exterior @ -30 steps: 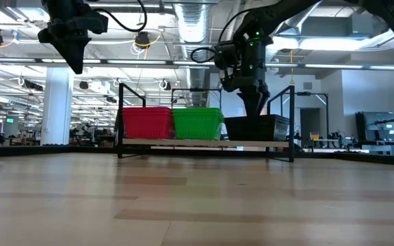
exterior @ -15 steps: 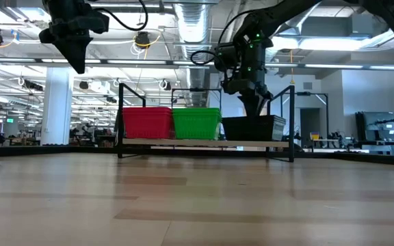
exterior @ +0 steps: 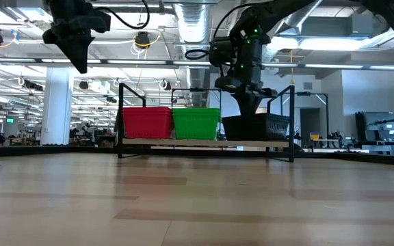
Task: Stack baskets on shelf by color
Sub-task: Adjust the stacked bins on the shelf
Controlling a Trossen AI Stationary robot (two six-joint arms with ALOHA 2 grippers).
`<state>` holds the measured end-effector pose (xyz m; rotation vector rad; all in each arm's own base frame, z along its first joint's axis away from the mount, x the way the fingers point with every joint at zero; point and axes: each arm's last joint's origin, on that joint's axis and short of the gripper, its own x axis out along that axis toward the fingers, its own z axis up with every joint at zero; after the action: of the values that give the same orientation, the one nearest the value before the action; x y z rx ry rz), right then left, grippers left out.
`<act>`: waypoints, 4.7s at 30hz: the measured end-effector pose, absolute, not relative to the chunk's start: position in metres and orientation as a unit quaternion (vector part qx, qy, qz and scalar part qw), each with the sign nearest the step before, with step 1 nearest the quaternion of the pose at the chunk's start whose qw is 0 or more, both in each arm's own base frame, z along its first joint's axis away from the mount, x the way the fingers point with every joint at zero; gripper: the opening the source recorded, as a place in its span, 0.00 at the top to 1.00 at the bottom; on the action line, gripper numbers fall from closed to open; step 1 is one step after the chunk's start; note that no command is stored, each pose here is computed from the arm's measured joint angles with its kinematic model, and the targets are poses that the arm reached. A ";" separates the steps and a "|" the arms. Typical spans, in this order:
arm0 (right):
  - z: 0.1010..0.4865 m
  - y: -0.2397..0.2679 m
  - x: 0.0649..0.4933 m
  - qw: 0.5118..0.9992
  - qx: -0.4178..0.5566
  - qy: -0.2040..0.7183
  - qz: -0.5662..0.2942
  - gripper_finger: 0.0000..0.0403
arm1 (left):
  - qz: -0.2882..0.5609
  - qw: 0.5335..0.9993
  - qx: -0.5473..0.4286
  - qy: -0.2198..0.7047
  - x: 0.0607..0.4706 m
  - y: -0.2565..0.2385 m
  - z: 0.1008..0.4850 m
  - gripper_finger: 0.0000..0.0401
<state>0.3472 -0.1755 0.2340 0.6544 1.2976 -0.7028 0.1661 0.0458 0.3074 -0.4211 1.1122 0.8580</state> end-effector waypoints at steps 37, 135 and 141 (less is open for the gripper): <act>0.240 -0.162 0.377 0.677 0.444 0.399 -0.430 0.85 | 0.322 0.768 -0.143 0.535 0.169 0.045 0.308 1.00; 0.257 -0.096 0.405 0.756 0.240 0.519 -0.317 1.00 | 0.335 0.783 -0.165 0.497 0.175 0.046 0.310 1.00; 0.229 -0.089 0.414 0.734 0.229 0.559 -0.310 1.00 | 0.337 0.782 -0.168 0.496 0.175 0.046 0.310 1.00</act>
<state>0.4140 -0.0893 0.2291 0.5032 1.2300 -0.6812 0.1754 0.0464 0.3100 -0.3624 1.0704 0.7280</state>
